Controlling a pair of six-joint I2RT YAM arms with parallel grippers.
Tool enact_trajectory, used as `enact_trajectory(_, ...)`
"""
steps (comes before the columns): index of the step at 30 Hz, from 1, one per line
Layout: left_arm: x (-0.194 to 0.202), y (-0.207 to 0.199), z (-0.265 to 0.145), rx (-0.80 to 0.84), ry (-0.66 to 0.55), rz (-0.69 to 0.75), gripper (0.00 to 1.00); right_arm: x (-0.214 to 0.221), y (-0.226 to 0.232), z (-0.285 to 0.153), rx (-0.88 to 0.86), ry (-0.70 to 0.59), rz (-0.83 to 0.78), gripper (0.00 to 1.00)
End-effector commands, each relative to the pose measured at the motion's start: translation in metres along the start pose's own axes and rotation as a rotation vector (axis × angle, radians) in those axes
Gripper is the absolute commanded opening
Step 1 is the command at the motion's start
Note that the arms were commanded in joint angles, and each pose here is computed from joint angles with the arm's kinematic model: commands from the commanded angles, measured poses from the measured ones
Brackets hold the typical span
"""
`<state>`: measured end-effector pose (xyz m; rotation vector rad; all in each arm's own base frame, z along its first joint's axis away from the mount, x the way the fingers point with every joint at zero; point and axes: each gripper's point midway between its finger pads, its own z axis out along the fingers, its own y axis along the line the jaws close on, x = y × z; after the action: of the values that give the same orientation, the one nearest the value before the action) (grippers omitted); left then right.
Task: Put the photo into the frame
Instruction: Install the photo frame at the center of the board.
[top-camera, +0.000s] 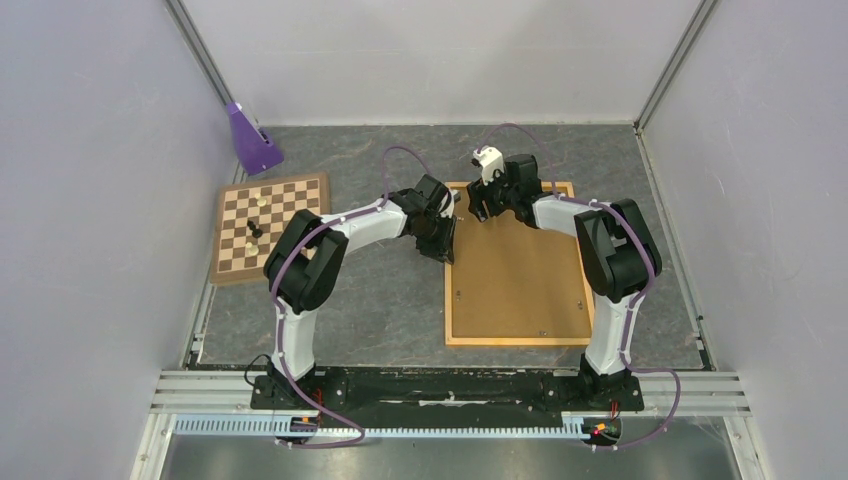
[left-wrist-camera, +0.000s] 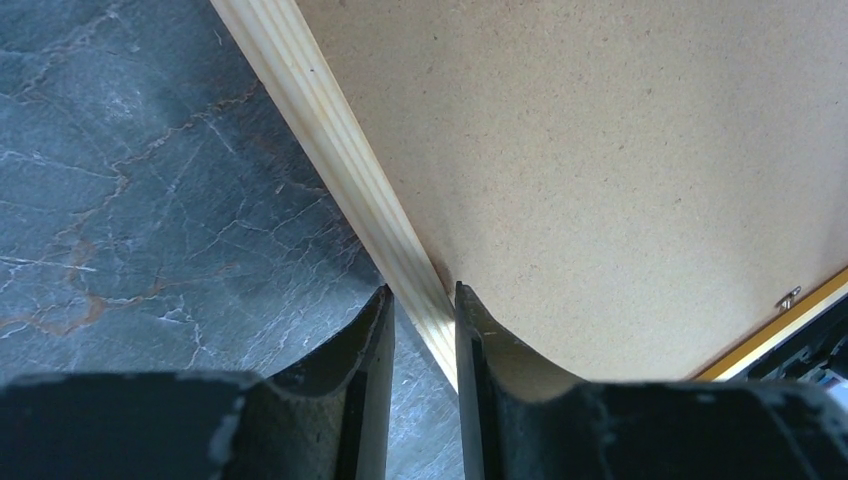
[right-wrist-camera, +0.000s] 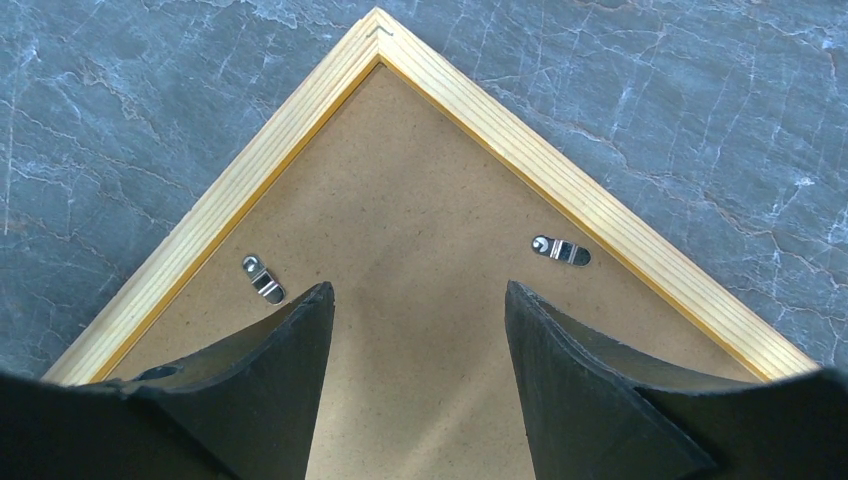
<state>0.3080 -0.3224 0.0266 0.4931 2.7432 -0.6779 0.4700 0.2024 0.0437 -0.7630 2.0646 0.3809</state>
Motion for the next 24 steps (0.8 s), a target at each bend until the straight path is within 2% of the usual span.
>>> enact_trajectory(1, -0.014, 0.004, 0.005, -0.021, -0.049, -0.029, 0.17, -0.034, 0.000, -0.006, -0.015, -0.092, -0.017, 0.66)
enact_trajectory(4, -0.016, 0.011, 0.002, -0.033, -0.055, -0.040, 0.03, -0.034, 0.001, -0.004, -0.022, -0.089, -0.016, 0.66)
enact_trajectory(5, -0.018, 0.014, 0.000, -0.037, -0.059, -0.042, 0.02, -0.034, 0.001, -0.003, -0.023, -0.089, -0.017, 0.66)
enact_trajectory(14, -0.022, 0.037, -0.017, -0.082, -0.079, 0.004, 0.02, -0.037, 0.005, 0.009, -0.055, -0.083, -0.023, 0.66)
enact_trajectory(24, -0.011, 0.036, -0.008, -0.055, -0.034, -0.008, 0.02, -0.024, 0.010, 0.032, -0.068, -0.039, -0.038, 0.66)
